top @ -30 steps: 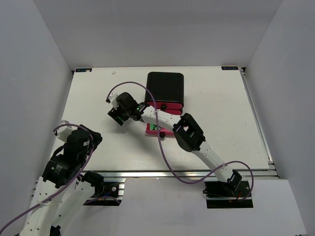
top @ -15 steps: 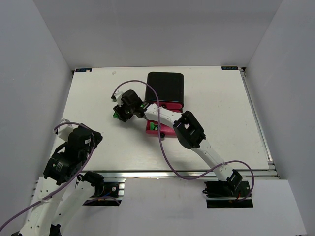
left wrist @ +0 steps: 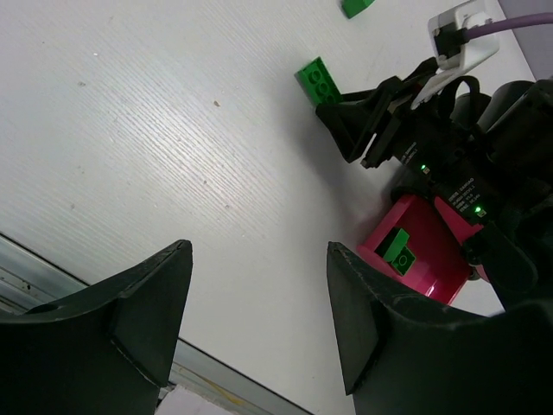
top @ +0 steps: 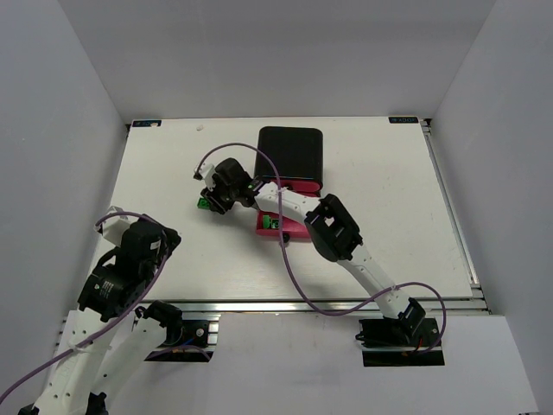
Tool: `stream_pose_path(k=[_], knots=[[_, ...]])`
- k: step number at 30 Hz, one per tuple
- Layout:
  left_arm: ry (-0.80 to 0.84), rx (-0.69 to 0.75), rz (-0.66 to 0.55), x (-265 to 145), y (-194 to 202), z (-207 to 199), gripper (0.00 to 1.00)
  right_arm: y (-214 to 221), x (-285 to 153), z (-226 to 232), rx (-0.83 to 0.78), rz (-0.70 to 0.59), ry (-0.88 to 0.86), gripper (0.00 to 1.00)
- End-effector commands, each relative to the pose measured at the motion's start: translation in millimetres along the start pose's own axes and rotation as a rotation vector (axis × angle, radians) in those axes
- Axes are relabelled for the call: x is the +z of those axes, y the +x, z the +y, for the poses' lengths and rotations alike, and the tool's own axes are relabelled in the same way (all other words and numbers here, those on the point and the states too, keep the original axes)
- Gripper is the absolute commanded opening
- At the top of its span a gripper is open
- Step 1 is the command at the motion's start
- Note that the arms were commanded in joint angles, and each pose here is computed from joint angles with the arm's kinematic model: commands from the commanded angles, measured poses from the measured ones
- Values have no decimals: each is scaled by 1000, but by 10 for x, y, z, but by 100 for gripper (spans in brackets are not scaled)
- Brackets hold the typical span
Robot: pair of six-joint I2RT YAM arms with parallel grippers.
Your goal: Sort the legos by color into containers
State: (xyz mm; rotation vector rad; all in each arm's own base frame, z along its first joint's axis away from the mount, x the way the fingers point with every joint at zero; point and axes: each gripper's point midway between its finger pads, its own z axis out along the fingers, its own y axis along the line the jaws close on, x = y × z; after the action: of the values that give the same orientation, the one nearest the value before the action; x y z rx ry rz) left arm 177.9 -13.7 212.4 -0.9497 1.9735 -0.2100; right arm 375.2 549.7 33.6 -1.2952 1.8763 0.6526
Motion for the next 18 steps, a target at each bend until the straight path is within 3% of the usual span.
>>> stream_pose_path(k=[1,6,8,18], knots=[[18,-9,-20,20,-34,-54,73,-288,-246,189,-103,-50,-99,0],[26,-13,-30,71,-17,-66,73,-767,-1058,543,-273,-175,-344,0],[32,-18,-35,85,-14,-72,73,-923,-1413,607,-315,-220,-352,0],[59,-16,-62,228,24,-131,73,-454,-2345,586,-368,-93,-272,0]])
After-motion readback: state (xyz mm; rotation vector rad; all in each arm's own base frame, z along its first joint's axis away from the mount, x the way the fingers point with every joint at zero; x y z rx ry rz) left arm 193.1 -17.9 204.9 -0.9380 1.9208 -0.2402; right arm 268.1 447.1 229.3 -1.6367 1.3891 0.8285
